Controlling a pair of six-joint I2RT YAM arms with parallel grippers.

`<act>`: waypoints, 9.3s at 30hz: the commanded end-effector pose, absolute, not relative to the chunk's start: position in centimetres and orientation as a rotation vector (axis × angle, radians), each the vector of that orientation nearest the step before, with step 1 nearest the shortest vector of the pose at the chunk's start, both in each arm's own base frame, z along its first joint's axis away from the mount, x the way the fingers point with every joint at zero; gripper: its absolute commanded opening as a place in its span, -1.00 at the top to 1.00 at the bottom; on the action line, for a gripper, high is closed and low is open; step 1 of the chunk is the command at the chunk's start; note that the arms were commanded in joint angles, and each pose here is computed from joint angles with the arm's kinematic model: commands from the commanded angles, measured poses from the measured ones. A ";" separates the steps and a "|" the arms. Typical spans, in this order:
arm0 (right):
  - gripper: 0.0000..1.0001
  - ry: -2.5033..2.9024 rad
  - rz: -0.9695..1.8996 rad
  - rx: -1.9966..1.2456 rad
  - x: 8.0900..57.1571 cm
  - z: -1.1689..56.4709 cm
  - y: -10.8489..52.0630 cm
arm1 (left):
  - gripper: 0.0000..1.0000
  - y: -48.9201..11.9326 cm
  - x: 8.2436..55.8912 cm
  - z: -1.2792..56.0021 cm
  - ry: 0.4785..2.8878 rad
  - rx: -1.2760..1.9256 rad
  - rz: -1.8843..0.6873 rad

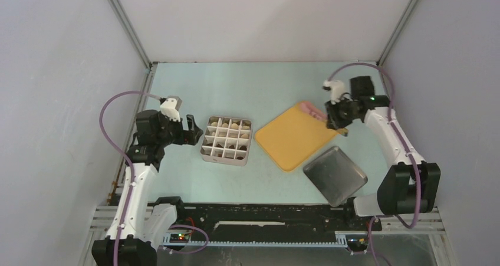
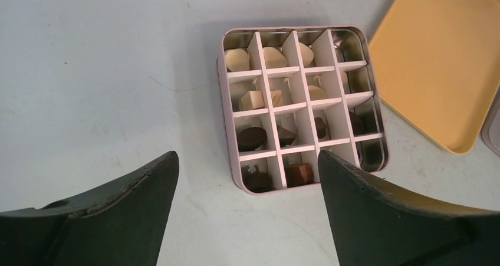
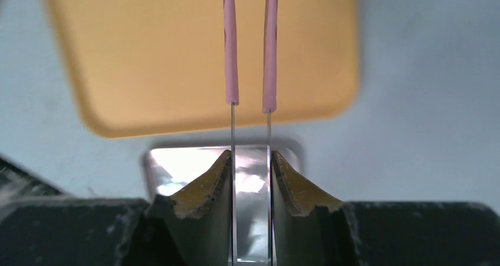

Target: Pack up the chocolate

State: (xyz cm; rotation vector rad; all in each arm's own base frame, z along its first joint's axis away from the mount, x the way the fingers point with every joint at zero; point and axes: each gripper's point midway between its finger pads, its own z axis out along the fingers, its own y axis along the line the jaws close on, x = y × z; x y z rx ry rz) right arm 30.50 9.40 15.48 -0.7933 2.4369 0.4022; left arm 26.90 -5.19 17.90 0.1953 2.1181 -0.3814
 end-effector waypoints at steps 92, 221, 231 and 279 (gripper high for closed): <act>1.00 2.600 0.336 -1.687 15.4 10.4 14.6 | -0.74 -7.2 30.0 16.9 2.168 0.166 -0.506; -0.33 2.390 1.127 -1.266 25.2 12.7 29.5 | 0.85 -11.5 31.3 15.0 2.332 0.317 -1.410; -0.67 1.993 0.780 -0.944 34.5 21.5 28.5 | 0.85 -8.7 33.4 15.0 2.372 0.207 -1.285; -0.20 2.388 1.404 -0.974 34.8 8.3 40.9 | -0.22 1.8 41.5 12.9 2.493 0.016 -0.509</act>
